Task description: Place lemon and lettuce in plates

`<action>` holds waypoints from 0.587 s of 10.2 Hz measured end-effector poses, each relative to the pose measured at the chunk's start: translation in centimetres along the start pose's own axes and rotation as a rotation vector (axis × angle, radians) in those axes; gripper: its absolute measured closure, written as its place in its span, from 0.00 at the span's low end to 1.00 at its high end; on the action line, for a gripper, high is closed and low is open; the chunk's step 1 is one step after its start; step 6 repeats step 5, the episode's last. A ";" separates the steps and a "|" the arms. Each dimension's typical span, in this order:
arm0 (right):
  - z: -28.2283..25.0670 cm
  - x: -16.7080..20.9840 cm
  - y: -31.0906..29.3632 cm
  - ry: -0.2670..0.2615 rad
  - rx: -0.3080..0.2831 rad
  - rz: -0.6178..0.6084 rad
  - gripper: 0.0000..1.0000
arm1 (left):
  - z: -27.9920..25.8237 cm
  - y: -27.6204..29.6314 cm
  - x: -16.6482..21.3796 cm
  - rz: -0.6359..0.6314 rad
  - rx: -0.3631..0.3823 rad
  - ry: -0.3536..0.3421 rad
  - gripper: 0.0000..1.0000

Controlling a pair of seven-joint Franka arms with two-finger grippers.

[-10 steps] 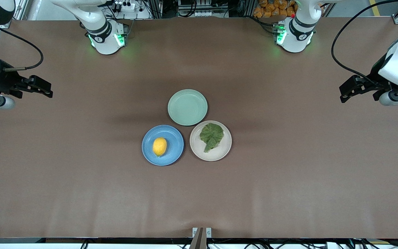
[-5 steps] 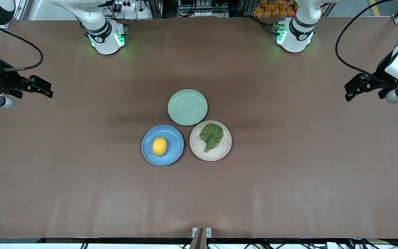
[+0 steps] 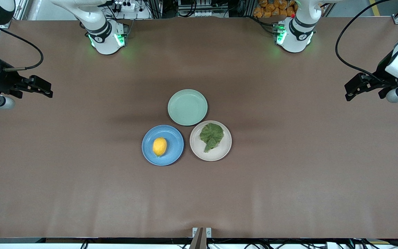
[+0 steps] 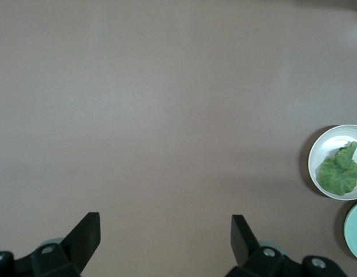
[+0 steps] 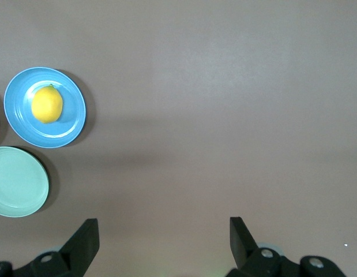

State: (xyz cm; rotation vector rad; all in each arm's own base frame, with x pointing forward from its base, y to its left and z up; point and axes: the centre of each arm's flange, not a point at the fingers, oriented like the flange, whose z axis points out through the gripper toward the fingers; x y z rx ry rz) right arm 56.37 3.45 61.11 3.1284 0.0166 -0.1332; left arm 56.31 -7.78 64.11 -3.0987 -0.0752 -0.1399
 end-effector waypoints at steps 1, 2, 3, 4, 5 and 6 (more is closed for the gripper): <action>0.0 0.0 0.0 0.000 0.000 0.000 0.00 | 0.0 0.0 0.0 0.000 0.000 0.000 0.00; 0.0 0.0 0.0 0.000 0.000 0.000 0.00 | 0.0 0.0 0.0 0.000 0.000 0.000 0.00; 0.0 0.0 0.0 0.000 0.000 0.000 0.00 | 0.0 0.0 0.0 0.000 0.000 0.000 0.00; 0.0 0.0 0.0 0.000 0.000 0.000 0.00 | 0.0 0.0 -0.1 0.002 0.001 -0.004 0.00; 0.0 0.0 0.0 0.000 0.000 0.000 0.00 | 0.1 0.0 -0.2 0.018 0.003 -0.013 0.00; 0.0 0.0 0.0 0.000 0.000 0.000 0.00 | 0.1 0.0 -0.2 0.018 0.003 -0.013 0.00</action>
